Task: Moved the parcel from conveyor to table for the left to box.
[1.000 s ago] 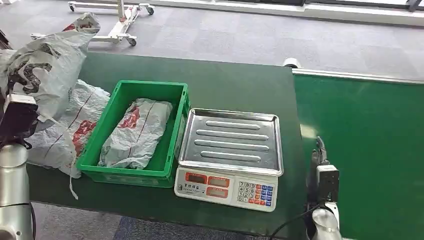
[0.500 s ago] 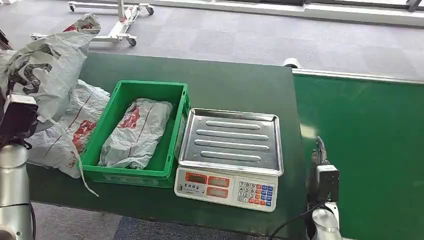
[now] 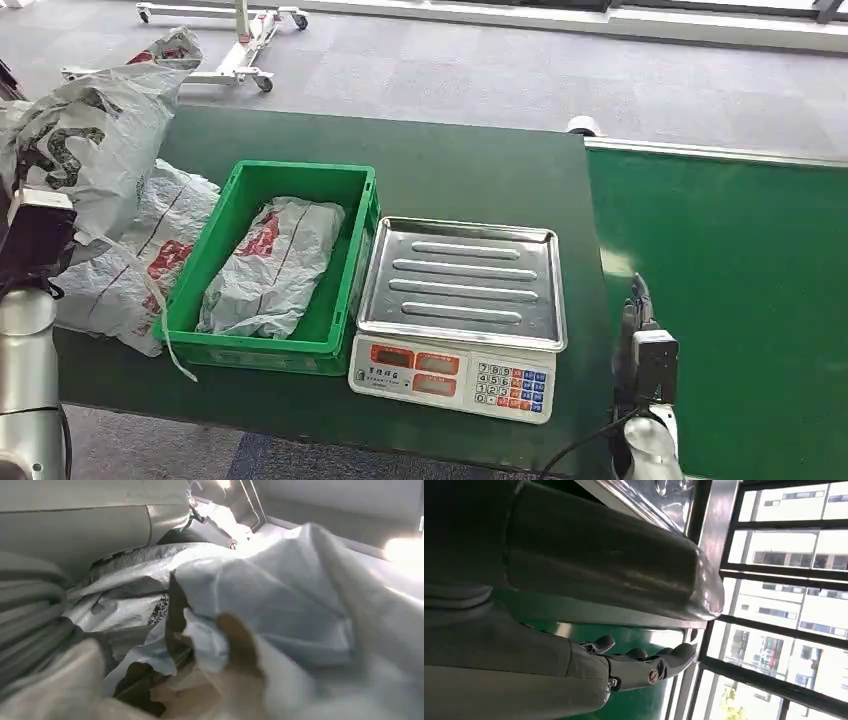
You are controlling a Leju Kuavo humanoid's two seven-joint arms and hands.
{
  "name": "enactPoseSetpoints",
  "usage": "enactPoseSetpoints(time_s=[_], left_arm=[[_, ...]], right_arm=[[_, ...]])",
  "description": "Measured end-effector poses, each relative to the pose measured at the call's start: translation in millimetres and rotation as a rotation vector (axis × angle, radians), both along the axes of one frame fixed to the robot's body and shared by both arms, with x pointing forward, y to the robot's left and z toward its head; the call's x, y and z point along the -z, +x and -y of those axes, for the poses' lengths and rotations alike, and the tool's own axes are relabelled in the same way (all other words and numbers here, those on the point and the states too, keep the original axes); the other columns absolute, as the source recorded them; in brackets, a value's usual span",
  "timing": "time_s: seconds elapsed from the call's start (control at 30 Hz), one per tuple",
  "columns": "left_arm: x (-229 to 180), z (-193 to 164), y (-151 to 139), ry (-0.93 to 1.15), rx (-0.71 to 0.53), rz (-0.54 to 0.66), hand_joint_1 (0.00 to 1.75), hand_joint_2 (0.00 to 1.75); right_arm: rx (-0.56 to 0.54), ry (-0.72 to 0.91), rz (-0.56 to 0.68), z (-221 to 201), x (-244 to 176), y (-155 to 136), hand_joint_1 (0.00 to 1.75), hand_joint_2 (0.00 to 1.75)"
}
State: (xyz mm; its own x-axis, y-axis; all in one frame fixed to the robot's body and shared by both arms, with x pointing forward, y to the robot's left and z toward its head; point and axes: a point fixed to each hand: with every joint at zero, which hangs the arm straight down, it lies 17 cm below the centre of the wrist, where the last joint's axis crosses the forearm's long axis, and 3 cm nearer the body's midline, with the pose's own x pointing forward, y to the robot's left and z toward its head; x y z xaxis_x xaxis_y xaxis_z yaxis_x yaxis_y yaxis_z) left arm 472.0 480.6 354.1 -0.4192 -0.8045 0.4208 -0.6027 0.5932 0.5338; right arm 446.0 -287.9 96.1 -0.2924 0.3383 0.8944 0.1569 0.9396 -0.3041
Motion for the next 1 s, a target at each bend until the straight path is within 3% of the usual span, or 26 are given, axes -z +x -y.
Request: enactPoseSetpoints(time_s=[1.0], left_arm=[[0.1,0.0,0.0,0.000,0.000,0.000,1.75,1.75]], right_arm=[[0.000,0.000,0.000,-0.1,0.0,0.0,0.00,0.00]])
